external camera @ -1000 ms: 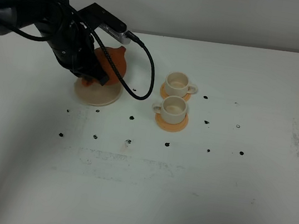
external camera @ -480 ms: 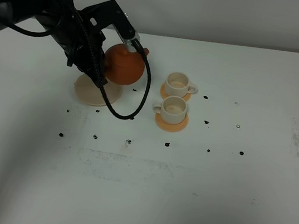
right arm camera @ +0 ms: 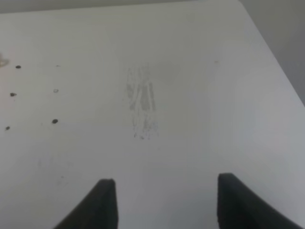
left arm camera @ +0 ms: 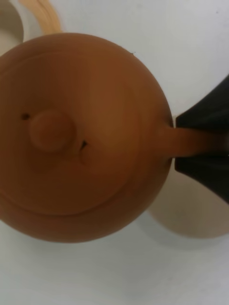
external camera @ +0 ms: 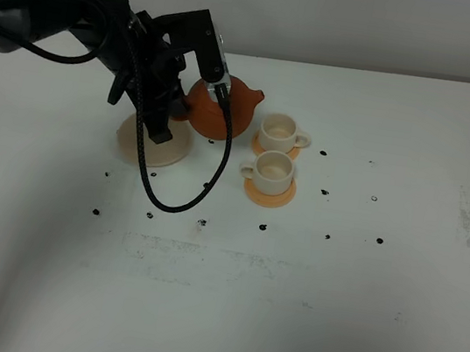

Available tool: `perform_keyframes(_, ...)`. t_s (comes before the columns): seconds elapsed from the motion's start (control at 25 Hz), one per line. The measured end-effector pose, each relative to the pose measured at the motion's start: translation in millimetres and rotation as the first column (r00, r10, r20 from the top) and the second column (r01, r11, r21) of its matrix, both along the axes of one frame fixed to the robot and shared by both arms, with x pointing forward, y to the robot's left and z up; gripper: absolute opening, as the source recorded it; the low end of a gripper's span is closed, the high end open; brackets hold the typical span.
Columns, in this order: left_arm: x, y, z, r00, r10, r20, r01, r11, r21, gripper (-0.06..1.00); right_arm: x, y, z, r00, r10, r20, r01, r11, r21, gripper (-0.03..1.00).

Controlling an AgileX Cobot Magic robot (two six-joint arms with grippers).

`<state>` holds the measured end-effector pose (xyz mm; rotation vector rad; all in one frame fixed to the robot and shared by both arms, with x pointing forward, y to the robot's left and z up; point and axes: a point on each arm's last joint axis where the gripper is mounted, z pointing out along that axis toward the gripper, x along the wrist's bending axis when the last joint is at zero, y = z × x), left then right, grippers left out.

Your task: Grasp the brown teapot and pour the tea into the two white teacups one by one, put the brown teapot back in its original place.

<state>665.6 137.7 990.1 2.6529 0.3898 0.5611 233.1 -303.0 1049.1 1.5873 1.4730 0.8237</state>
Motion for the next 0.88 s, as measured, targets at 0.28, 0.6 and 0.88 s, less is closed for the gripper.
perform_keyframes(0.28, 1, -5, -1, 0.996, -0.073, 0.056, 0.071, 0.997, 0.033, 0.10, 0, 0, 0, 1.000, 0.000, 0.000, 0.000, 1.000, 0.000, 0.45)
perform_keyframes(0.6, 3, -13, -9, 0.989, -0.125, 0.082, 0.120, 0.991, 0.059, 0.10, 0, 0, 0, 1.000, 0.000, 0.000, 0.000, 1.000, 0.000, 0.45)
perform_keyframes(0.88, 2, -17, -9, 0.968, -0.223, 0.117, 0.207, 0.969, 0.132, 0.10, 0, 0, 0, 1.000, 0.000, 0.000, 0.000, 1.000, 0.000, 0.45)
